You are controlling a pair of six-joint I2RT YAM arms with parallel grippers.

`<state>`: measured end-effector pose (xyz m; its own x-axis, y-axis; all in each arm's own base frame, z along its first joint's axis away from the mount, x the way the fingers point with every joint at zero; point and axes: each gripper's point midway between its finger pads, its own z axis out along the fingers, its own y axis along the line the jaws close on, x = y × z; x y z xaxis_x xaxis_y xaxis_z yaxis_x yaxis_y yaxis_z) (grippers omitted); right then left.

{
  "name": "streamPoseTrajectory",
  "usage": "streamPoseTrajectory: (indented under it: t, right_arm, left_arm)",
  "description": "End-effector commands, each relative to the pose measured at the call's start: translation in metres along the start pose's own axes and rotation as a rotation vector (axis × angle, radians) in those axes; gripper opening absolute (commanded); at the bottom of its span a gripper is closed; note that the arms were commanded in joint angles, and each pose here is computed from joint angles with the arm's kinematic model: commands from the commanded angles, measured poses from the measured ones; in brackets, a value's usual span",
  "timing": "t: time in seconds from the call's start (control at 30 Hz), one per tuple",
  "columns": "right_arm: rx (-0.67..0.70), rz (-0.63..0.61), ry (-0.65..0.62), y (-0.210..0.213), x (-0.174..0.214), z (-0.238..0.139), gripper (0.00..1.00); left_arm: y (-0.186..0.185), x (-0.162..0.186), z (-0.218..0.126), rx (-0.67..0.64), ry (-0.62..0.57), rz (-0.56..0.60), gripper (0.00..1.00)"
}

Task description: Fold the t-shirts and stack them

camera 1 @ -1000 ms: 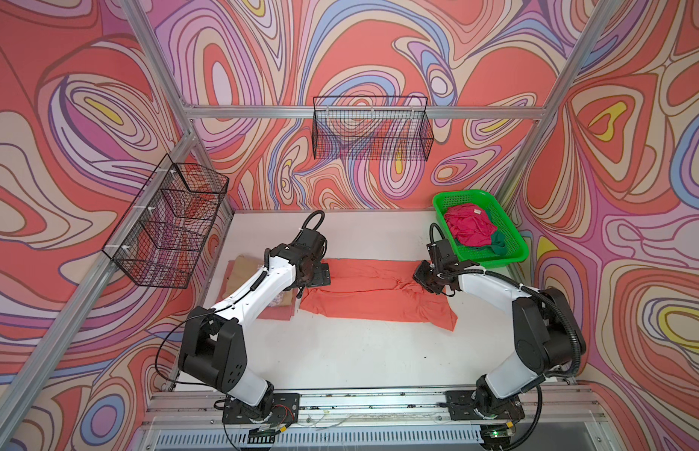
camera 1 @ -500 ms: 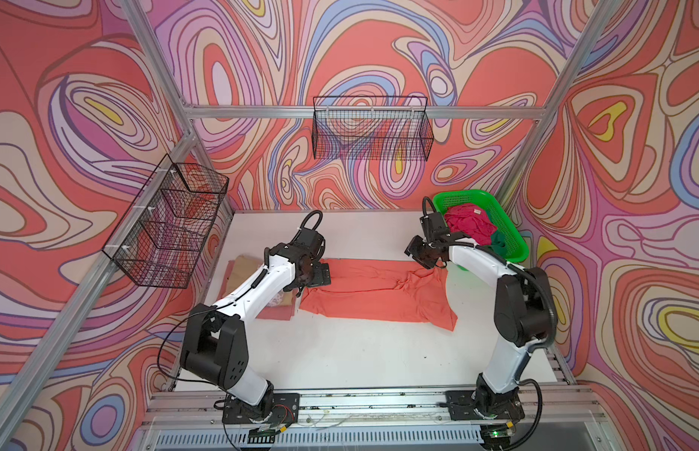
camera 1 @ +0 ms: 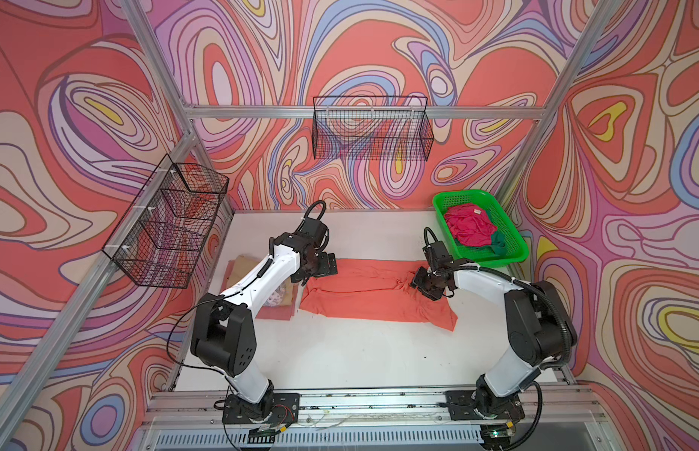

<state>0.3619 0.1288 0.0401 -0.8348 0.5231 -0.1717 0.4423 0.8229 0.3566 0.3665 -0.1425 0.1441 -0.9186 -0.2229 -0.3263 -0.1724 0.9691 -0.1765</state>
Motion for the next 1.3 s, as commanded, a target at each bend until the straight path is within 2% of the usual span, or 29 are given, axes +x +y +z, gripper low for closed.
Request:
streamPoseTrajectory:
  t: [0.0, 0.23, 0.4, 0.53, 0.67, 0.93, 1.27]
  right_arm:
    - [0.0, -0.029, -0.063, 0.009, -0.026, 0.005, 0.54]
    - [0.016, -0.05, -0.04, 0.01, -0.051, 0.024, 0.55]
    - [0.039, -0.093, -0.064, 0.02, -0.066, 0.014, 0.57]
    - [0.004, -0.09, -0.068, 0.023, -0.062, 0.002, 0.59]
    - [0.017, -0.092, -0.122, 0.018, -0.067, -0.005, 0.64]
    - [0.036, -0.105, -0.08, 0.021, -0.075, 0.024, 0.64]
    - [0.109, -0.116, -0.101, 0.017, -0.097, 0.048, 0.64]
  left_arm:
    - [-0.005, -0.001, 0.007, -0.033, 0.048, -0.017, 1.0]
    - [-0.015, -0.013, 0.037, -0.079, 0.096, -0.009, 1.0]
    - [-0.019, -0.021, 0.056, -0.109, 0.104, 0.0, 1.0]
    - [-0.009, -0.027, 0.074, -0.192, 0.121, 0.02, 1.0]
    - [-0.007, -0.031, 0.086, -0.218, 0.107, 0.015, 1.0]
    - [-0.006, -0.044, 0.109, -0.276, 0.101, 0.028, 1.0]
    - [0.007, -0.022, 0.139, -0.308, 0.196, 0.011, 1.0]
